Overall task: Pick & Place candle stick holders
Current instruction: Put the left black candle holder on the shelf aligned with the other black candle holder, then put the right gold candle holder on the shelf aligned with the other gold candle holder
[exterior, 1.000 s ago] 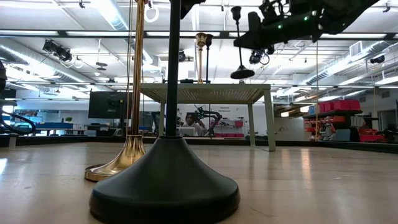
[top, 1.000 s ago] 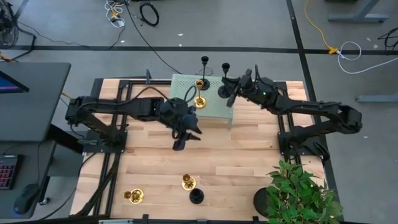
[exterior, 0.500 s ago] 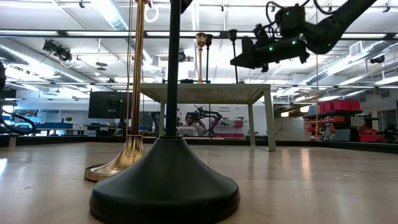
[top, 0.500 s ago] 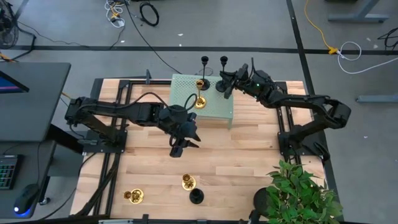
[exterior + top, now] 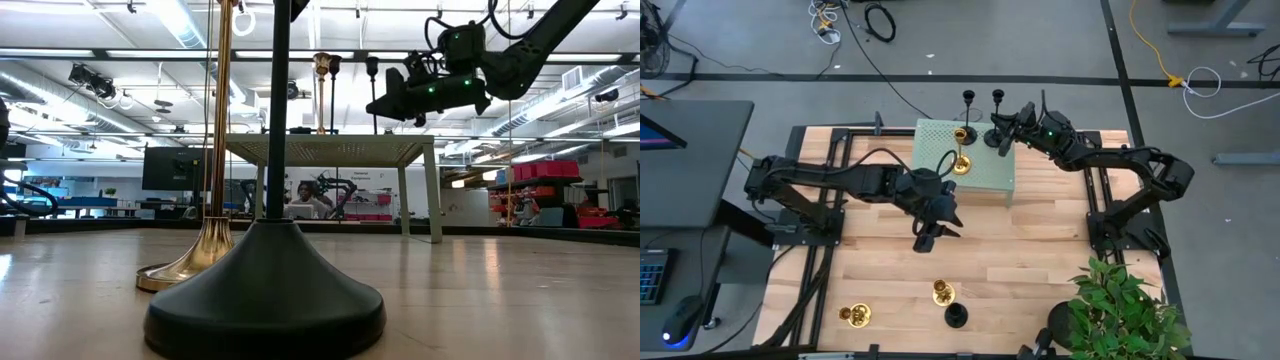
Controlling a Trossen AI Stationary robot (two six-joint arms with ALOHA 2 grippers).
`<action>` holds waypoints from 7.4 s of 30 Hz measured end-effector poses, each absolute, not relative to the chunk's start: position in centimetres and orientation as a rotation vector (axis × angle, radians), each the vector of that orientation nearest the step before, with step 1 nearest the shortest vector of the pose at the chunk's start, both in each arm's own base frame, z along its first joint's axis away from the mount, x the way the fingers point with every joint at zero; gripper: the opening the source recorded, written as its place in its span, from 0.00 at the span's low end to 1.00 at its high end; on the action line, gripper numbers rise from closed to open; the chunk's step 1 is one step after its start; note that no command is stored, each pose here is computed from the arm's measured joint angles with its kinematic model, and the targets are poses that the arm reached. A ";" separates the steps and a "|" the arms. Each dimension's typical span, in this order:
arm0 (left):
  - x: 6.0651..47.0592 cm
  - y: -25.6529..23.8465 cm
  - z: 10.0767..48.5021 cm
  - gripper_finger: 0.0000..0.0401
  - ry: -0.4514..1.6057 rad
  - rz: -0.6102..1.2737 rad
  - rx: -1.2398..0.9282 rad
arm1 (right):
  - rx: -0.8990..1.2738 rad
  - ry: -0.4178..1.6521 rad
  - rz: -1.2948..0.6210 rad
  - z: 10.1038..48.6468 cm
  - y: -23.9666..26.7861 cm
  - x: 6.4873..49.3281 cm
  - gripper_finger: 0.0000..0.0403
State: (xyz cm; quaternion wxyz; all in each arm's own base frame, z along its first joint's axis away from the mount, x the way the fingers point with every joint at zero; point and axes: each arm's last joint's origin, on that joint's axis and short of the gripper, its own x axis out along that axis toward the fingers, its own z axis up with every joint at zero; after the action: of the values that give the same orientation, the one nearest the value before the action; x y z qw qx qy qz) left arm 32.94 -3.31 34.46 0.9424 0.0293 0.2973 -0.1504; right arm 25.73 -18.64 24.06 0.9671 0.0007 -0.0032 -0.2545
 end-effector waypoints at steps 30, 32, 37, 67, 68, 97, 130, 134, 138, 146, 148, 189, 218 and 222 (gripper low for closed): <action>33.0 -3.3 34.4 0.29 0.607 -0.306 0.057 | 0.027 0.019 -0.523 26.0 -18.1 24.0 0.14; 33.0 -3.3 34.4 0.29 0.607 -0.306 0.057 | 0.029 0.024 -0.521 26.6 -17.8 23.5 0.15; 33.0 -3.3 34.4 0.29 0.607 -0.306 0.057 | 0.038 0.072 -0.513 27.6 -16.6 22.4 0.20; 32.0 -5.4 33.7 0.29 0.695 -0.489 0.067 | 0.154 0.248 0.251 30.3 -2.5 20.2 0.31; 31.9 -5.7 33.7 0.29 0.701 -0.506 0.068 | 0.161 0.249 0.273 30.0 -2.0 20.2 0.31; 29.4 -11.7 25.0 0.29 0.844 -0.480 -0.044 | 0.181 0.130 0.365 26.2 6.2 19.6 0.31; 27.2 -14.7 20.1 0.29 0.454 -0.401 -0.066 | 0.138 0.120 0.346 26.2 6.1 19.6 0.31; 27.2 -14.7 20.1 0.29 0.450 -0.377 -0.062 | 0.136 0.120 0.346 26.2 6.1 19.6 0.31; 27.3 -14.8 20.2 0.29 0.442 -0.372 -0.063 | 0.136 0.120 0.346 26.2 6.1 19.6 0.31; 28.6 -15.5 17.6 0.29 0.439 -0.402 -0.062 | 0.126 0.120 0.346 26.2 6.1 19.6 0.31; 28.7 -15.6 17.4 0.29 0.440 -0.411 -0.062 | 0.126 0.121 0.346 26.2 6.1 19.6 0.31; 30.2 -5.1 29.3 0.03 0.335 -0.080 -0.159 | 0.067 0.114 0.027 25.4 5.5 20.9 0.31; 33.6 -0.5 34.7 0.04 0.370 0.045 -0.032 | 0.009 -0.044 -0.107 25.0 3.2 29.0 0.31; 33.6 -0.5 34.7 0.04 0.365 0.043 -0.025 | 0.006 -0.040 -0.098 24.9 3.1 29.9 0.31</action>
State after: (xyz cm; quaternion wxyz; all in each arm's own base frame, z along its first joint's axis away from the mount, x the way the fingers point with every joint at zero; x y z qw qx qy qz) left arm 33.63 -0.47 34.74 0.9830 -0.0127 0.1817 0.0216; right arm 29.93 3.11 24.95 0.9986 0.0030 -0.0200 -0.0491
